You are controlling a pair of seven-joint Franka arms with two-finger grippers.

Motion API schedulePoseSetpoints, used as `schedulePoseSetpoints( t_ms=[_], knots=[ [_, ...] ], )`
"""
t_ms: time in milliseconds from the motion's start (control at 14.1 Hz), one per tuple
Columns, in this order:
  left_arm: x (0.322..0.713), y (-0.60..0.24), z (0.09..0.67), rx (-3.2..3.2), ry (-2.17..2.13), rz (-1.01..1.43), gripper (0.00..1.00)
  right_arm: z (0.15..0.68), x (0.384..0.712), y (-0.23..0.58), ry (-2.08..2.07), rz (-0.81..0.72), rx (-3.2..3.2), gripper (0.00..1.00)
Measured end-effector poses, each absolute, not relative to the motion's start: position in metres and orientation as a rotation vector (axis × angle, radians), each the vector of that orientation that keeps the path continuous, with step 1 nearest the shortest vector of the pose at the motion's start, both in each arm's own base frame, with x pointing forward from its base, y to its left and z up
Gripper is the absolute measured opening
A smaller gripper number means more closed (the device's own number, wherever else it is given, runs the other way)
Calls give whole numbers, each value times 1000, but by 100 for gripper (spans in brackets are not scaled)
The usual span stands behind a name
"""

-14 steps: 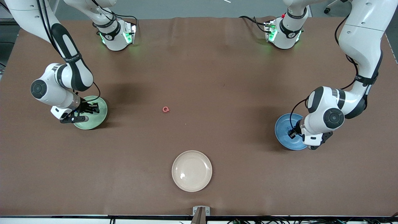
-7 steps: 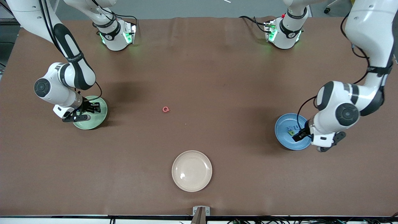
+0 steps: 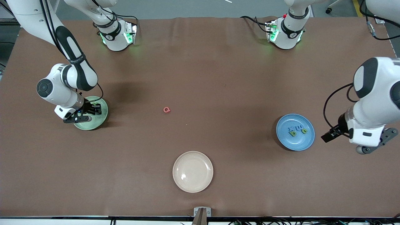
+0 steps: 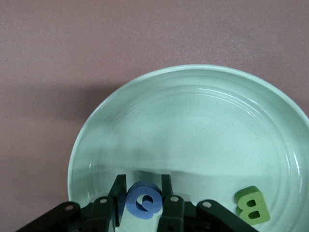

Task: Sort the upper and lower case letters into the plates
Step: 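Release the c on the green plate while the left arm withdraws to rest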

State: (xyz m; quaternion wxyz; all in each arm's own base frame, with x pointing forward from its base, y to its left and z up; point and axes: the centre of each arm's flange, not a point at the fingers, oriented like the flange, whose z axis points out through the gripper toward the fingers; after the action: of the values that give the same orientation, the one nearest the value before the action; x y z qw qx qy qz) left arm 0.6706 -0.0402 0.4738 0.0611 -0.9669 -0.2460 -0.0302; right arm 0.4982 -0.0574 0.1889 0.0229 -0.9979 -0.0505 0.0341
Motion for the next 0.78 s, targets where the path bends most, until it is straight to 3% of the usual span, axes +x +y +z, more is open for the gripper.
schedulePoseSetpoints(
  t_ms=[142,569,782],
  knots=[
    [670,-37,496,-2949,-656,-125,100,189,498,-57,-156,106,-3090,38],
    [647,1,554,-2977,-353,-82,100,211,506,-49,-166,176,-3063,98],
    [633,16,576,-2992,-318,-55,100,253,521,-16,-97,274,-3042,100]
  ],
)
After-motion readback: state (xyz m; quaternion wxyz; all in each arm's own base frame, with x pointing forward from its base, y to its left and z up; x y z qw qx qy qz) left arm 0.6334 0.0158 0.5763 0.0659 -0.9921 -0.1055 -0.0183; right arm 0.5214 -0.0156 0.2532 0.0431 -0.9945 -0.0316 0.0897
